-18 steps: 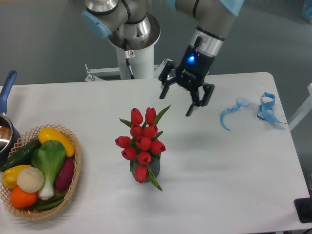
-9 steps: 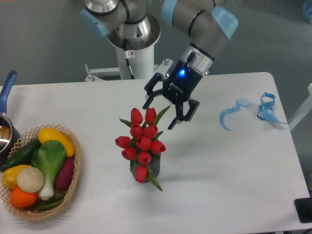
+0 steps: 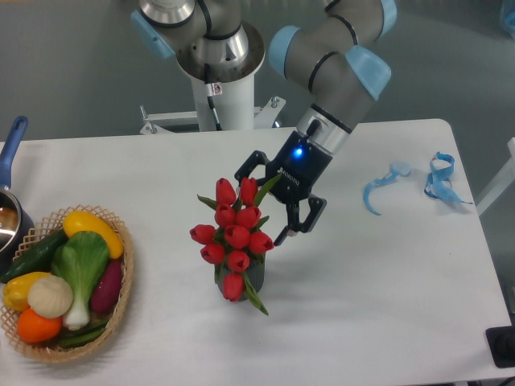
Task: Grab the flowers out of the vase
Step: 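Lower the gripper around the tulip stems and close it, then lift the gripped tulips straight up out of the grey vase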
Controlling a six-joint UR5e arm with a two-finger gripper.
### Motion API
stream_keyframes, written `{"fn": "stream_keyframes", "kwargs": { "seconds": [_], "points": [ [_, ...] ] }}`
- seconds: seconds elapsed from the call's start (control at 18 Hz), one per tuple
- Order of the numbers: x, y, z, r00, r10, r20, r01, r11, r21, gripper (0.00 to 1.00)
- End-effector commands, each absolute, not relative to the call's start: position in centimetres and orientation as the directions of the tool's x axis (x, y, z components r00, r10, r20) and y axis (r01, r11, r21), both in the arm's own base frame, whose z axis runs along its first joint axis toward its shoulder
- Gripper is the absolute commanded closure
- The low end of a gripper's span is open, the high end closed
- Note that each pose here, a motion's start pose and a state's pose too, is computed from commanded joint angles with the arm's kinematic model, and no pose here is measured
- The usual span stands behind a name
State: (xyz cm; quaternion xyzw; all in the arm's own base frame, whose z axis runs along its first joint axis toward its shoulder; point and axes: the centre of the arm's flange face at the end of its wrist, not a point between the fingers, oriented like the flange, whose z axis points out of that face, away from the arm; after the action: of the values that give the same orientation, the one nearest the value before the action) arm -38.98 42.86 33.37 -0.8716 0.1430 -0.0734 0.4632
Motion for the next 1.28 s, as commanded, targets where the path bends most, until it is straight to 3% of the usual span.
{"fn": "stream_keyframes", "kwargs": {
  "seconds": [0.61, 0.67, 0.78, 0.94, 1.28],
  "points": [
    [-38.2, 44.4, 32.1, 0.938, -0.347, -0.001, -0.198, -0.534, -0.822, 0.0],
    [-38.4, 44.5, 32.1, 0.938, -0.348, -0.001, -0.198, -0.533, -0.823, 0.03],
    [-38.5, 44.5, 32.1, 0.938, -0.348, -0.002, -0.199, -0.532, -0.823, 0.24],
    [-38.5, 44.5, 32.1, 0.938, -0.347, -0.002, -0.198, -0.53, -0.825, 0.41],
    [-38.6, 44.7, 32.7, 0.941, -0.339, 0.002, -0.189, -0.528, -0.828, 0.57]
  ]
}}
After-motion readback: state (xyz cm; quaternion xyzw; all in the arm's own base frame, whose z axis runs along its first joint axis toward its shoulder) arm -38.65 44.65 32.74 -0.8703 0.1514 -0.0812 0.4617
